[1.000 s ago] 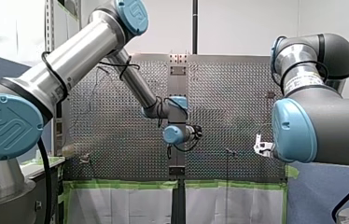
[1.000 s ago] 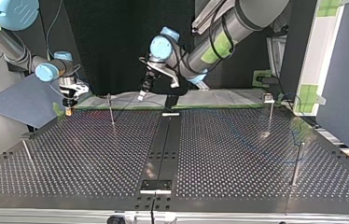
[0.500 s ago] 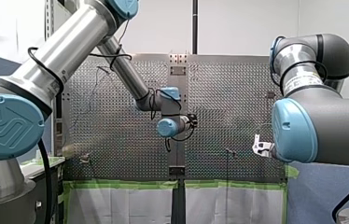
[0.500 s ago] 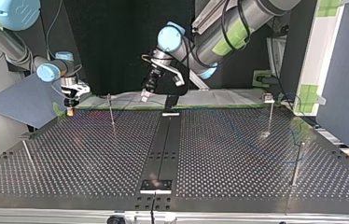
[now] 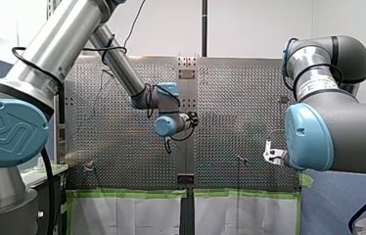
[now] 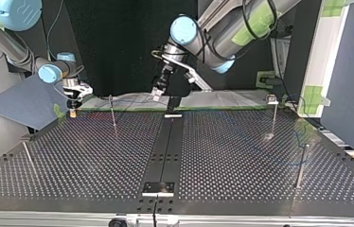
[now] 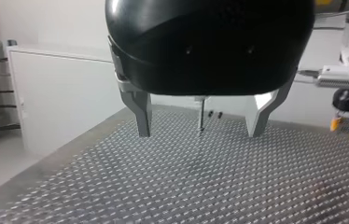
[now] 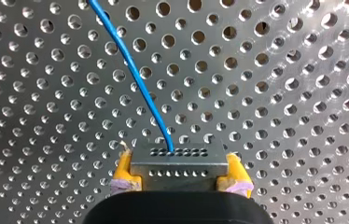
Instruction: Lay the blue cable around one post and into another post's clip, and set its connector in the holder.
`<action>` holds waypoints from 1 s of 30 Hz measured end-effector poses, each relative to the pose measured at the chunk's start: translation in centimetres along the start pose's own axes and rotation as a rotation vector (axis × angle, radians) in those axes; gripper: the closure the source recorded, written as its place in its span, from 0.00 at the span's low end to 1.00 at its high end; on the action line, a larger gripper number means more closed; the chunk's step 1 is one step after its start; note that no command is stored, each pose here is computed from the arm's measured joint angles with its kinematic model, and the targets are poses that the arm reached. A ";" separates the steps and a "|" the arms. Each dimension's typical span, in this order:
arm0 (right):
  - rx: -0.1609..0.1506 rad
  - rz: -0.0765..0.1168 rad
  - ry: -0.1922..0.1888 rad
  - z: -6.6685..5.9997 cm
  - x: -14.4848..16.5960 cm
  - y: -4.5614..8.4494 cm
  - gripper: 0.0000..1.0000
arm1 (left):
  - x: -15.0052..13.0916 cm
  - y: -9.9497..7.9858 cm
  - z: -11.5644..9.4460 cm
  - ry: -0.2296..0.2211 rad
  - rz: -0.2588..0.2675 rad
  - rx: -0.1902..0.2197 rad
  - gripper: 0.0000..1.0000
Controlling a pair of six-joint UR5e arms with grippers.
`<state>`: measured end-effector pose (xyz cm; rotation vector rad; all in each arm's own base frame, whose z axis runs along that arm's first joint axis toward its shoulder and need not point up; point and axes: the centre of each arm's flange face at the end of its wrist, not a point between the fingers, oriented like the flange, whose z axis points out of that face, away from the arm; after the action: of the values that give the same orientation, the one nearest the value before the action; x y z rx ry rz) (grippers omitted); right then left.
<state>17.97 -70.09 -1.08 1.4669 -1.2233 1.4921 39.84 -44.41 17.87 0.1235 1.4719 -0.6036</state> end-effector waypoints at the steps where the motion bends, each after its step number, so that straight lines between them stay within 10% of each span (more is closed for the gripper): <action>1: 0.001 0.000 0.000 0.0 0.0 0.0 1.00 | -0.3 0.2 -0.1 -0.009 0.000 -0.007 0.00; 16: 0.006 0.000 -0.004 0.0 -0.2 -0.5 1.00 | -4.4 2.1 -3.4 -0.104 0.069 -0.085 0.00; 30: 0.009 0.000 -0.003 0.0 -0.3 -0.6 1.00 | -3.9 3.5 -8.3 -0.049 0.112 -0.132 0.00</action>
<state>18.62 -69.88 -1.28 1.4758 -1.2198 1.4975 34.13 -36.66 19.58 0.0874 1.4428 -0.4150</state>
